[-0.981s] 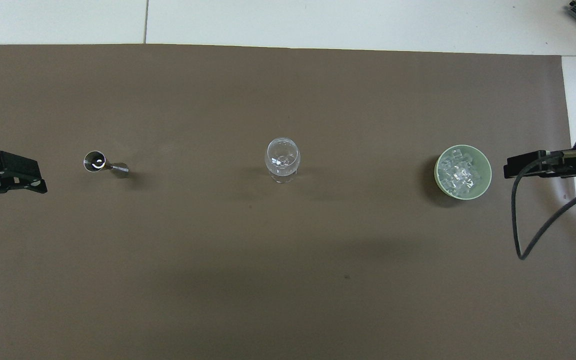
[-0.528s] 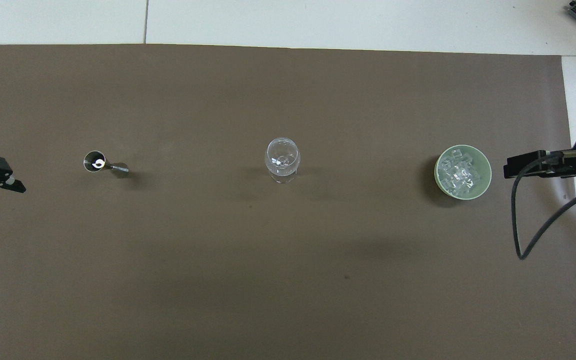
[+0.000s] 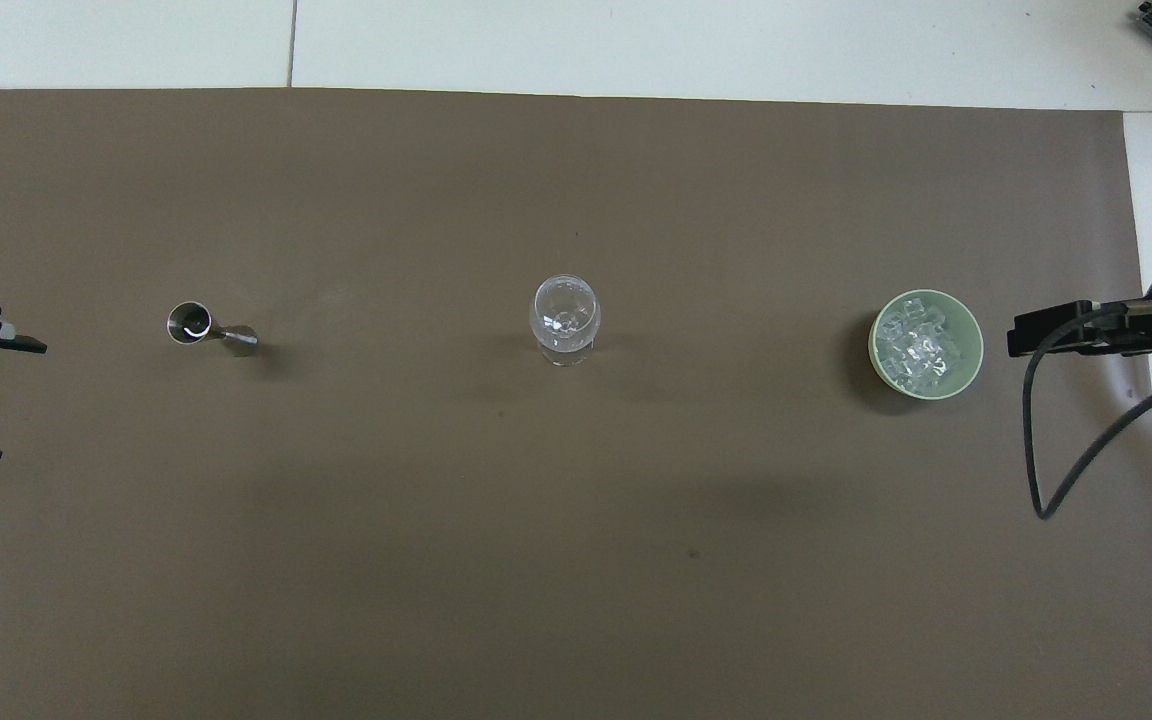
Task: Pour wine and add ice with both arms
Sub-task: 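Move the open left gripper toward the small silver cup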
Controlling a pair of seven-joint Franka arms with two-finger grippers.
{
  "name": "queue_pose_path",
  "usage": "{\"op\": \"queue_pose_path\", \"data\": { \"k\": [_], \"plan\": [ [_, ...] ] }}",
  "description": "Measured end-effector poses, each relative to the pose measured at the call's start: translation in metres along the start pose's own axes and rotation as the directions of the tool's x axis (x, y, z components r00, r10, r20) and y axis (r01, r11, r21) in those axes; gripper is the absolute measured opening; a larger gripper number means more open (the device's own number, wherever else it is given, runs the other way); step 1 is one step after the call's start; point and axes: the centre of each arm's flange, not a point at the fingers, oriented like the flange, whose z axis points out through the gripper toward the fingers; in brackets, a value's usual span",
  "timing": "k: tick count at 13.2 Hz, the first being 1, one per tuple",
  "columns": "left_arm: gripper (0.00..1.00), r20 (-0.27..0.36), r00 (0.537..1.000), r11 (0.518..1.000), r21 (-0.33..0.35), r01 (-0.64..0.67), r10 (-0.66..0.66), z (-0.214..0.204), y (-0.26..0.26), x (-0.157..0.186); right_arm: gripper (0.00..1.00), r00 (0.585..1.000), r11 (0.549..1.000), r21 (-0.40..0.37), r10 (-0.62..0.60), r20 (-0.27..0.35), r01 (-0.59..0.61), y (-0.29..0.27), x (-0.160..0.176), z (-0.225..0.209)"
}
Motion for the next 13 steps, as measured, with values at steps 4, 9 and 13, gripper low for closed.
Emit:
{"op": "queue_pose_path", "data": {
  "k": [4,9,13],
  "plan": [
    [1.0,0.044,0.942,0.934,-0.127,0.334,-0.332,0.016,0.002,0.019,1.0,1.0,1.0,0.0,0.0,0.0,0.0,0.0,0.0,0.0],
    [1.0,0.168,0.805,0.781,-0.198,0.593,-0.569,0.045,-0.008,0.044,1.0,1.0,1.0,0.0,0.0,0.0,0.0,0.0,0.0,0.0],
    [1.0,0.252,0.713,0.685,-0.202,0.7,-0.654,0.065,-0.033,0.072,1.0,1.0,1.0,0.0,0.0,0.0,0.0,0.0,0.0,0.0]
  ]
}}
